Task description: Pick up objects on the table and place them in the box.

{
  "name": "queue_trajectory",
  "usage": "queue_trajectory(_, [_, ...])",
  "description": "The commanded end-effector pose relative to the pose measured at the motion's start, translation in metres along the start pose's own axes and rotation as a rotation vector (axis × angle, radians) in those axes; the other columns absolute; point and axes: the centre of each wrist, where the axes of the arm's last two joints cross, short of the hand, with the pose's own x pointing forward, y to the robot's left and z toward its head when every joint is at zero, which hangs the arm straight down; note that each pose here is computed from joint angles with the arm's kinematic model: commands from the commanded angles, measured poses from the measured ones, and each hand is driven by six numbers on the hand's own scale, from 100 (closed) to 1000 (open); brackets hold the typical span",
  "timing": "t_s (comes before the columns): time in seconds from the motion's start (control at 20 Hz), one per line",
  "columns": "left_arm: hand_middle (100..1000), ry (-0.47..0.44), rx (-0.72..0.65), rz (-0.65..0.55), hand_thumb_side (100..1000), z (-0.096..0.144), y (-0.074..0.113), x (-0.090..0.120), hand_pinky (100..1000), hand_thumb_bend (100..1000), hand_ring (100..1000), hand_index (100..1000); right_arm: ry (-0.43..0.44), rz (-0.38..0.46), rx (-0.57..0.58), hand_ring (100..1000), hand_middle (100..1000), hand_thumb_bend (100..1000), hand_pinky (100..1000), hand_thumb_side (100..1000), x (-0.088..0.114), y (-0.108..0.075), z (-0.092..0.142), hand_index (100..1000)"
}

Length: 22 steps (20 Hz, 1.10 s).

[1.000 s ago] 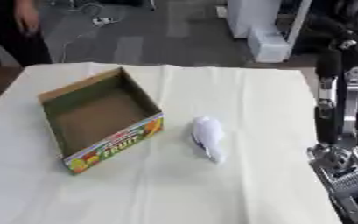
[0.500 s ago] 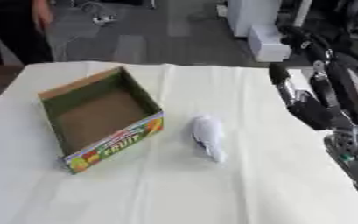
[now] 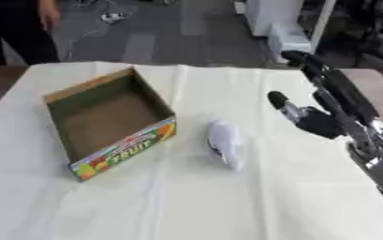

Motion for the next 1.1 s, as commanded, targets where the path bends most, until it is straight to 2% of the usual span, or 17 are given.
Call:
queue_trajectory(0.05, [781, -0.038, -0.018, -0.001, 736, -0.010, 0.002, 0.004, 686, 235, 649, 837, -0.039, 0.064, 0.050, 874, 954, 502, 902, 1000, 0.001, -0.012, -0.005, 1000])
queue_trajectory(0.2, [781, -0.038, -0.019, 0.003, 736, -0.010, 0.001, 0.004, 686, 235, 649, 837, -0.069, 0.072, 0.100, 882, 964, 547, 909, 989, 0.005, -0.009, -0.008, 1000])
queue_trajectory(0.6, [781, -0.034, -0.026, 0.011, 737, -0.009, 0.000, 0.004, 684, 235, 648, 837, -0.170, 0.056, 0.179, 880, 956, 567, 914, 985, 0.023, 0.004, -0.024, 1000])
queue_trajectory(1.0, [781, -0.028, -0.030, 0.013, 738, -0.008, 0.000, 0.004, 683, 235, 647, 837, -0.206, 0.067, 0.250, 902, 979, 568, 919, 1000, 0.031, 0.015, -0.030, 1000])
queue_trajectory(1.05, [781, -0.028, -0.030, 0.013, 733, -0.008, 0.000, 0.004, 683, 242, 647, 837, -0.212, 0.069, 0.254, 904, 982, 689, 922, 1000, 0.031, 0.015, -0.029, 1000])
queue_trajectory(1.1, [781, -0.027, -0.031, 0.012, 738, -0.008, 0.000, 0.004, 682, 235, 647, 837, -0.220, 0.070, 0.267, 906, 985, 576, 925, 1000, 0.033, 0.016, -0.029, 1000])
